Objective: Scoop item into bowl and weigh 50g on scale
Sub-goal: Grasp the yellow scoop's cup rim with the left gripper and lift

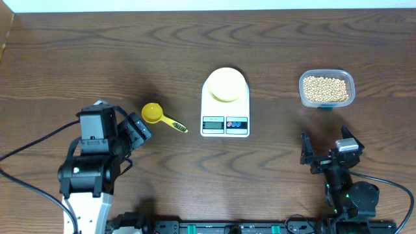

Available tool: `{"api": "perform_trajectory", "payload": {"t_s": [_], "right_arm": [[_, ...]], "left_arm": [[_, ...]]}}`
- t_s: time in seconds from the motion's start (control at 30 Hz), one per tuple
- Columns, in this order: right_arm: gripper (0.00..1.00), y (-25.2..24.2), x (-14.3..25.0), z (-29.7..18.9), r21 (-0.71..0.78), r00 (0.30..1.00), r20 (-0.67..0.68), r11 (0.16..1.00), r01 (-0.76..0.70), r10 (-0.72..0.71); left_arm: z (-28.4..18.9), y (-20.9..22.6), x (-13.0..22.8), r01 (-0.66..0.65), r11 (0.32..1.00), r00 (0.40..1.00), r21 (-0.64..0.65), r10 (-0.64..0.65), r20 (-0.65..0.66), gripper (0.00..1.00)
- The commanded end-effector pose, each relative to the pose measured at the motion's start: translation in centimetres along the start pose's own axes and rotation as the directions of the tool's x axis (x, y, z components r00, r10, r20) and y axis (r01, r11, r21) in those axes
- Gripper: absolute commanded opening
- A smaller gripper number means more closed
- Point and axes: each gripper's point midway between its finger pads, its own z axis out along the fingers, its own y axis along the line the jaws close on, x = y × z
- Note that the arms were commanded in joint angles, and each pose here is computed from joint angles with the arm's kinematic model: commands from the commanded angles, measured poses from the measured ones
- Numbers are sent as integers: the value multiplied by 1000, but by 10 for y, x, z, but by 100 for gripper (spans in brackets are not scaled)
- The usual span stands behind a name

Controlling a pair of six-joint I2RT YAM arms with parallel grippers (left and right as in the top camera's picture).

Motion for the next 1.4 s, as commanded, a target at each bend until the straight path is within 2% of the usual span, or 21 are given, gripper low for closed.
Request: {"api": "perform_trajectory", "payload": {"t_s": [0.0,0.23,0.5,0.67,1.03,1.27,1.3,1.37], "right_arm": [[99,0,1,0,0,1000,-2,1000,-10,10],[99,0,1,0,1,1000,-2,1000,-10,10],[99,0,1,0,1,1000,-2,1000,-10,10],[99,0,1,0,1,1000,-2,1000,-10,10],[99,0,1,0,1,1000,-2,1000,-10,10],[99,0,1,0,1,1000,-2,1000,-10,10],[99,0,1,0,1,1000,-2,1000,-10,10],[99,0,1,0,0,1000,-2,1000,-10,10]], "left_arm": [[-1,7,-12,22,998,999,-56,-19,40,90],[14,15,-12,78,989,997,-128,-77,15,91],[54,24,-9,144,959,987,-245,-158,-39,89],[95,17,-16,147,956,985,-254,-165,-52,76],[180,7,10,139,962,959,-234,-190,-209,70],[206,9,16,148,958,955,-244,-203,-217,43],[207,10,16,155,956,953,-248,-210,-217,38],[208,9,15,155,957,954,-244,-209,-214,14]]}}
